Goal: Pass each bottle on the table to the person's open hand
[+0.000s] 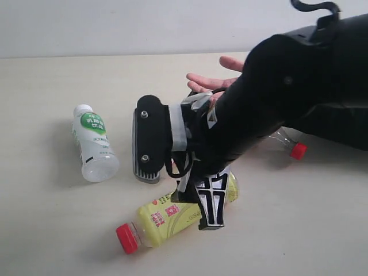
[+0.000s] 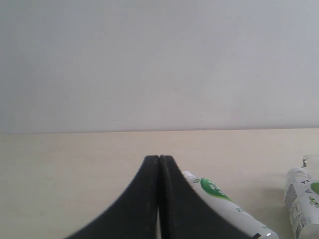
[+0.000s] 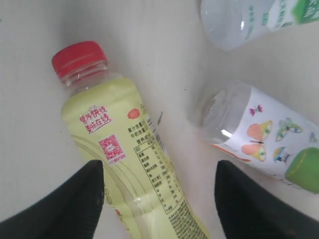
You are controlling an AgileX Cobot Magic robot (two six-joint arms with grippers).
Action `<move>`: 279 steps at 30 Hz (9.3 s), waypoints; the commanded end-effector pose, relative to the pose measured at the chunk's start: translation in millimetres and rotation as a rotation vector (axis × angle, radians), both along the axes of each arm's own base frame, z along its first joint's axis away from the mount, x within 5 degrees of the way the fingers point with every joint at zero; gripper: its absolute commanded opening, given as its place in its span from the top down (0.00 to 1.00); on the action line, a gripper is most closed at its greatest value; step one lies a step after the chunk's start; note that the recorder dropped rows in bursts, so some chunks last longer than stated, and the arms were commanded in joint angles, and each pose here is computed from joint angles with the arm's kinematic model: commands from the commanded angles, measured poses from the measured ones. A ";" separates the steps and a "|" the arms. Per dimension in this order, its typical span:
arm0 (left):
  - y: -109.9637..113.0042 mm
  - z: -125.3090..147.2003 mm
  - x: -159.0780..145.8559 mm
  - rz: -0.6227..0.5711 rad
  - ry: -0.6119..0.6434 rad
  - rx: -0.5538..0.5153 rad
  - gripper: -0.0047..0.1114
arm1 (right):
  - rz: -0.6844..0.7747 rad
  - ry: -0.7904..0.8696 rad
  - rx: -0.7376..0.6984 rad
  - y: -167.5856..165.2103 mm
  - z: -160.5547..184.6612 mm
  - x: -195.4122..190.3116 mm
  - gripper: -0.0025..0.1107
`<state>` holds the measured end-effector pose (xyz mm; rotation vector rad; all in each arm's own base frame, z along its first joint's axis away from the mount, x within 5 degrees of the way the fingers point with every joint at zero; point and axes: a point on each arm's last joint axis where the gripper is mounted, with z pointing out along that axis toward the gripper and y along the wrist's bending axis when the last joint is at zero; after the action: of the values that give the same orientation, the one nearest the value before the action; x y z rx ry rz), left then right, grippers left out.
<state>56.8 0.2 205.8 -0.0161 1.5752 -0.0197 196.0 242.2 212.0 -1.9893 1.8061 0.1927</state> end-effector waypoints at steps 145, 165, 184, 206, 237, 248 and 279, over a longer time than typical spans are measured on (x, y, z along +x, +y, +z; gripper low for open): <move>0.0 0.2 -0.4 0.002 -0.012 -0.006 0.96 | -1.310 0.338 -0.153 -47.3 20.9 168.9 0.21; 0.0 0.2 -0.4 0.002 -0.012 -0.006 0.96 | -0.960 0.281 0.264 -80.1 178.8 64.6 0.81; 0.0 0.2 -0.4 0.002 -0.012 -0.006 0.96 | -0.788 -0.230 0.735 -181.3 96.1 -101.8 0.98; 0.0 0.2 -0.4 0.002 -0.012 -0.006 0.96 | -0.687 -0.404 1.025 -209.3 87.4 -154.7 0.98; 0.0 0.2 -0.4 0.002 -0.012 -0.006 0.96 | -0.614 -0.505 1.155 -225.8 93.5 -181.8 0.98; 0.0 0.2 -0.4 0.002 -0.012 -0.006 0.96 | -0.614 -0.505 1.155 -225.8 93.5 -181.8 0.98; 0.0 0.2 -0.4 0.002 -0.012 -0.006 0.96 | -0.614 -0.505 1.155 -225.8 93.5 -181.8 0.98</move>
<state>56.8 0.2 206.0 -0.0159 1.5732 -0.0198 14.1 16.5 306.3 -0.5750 1.3618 0.3888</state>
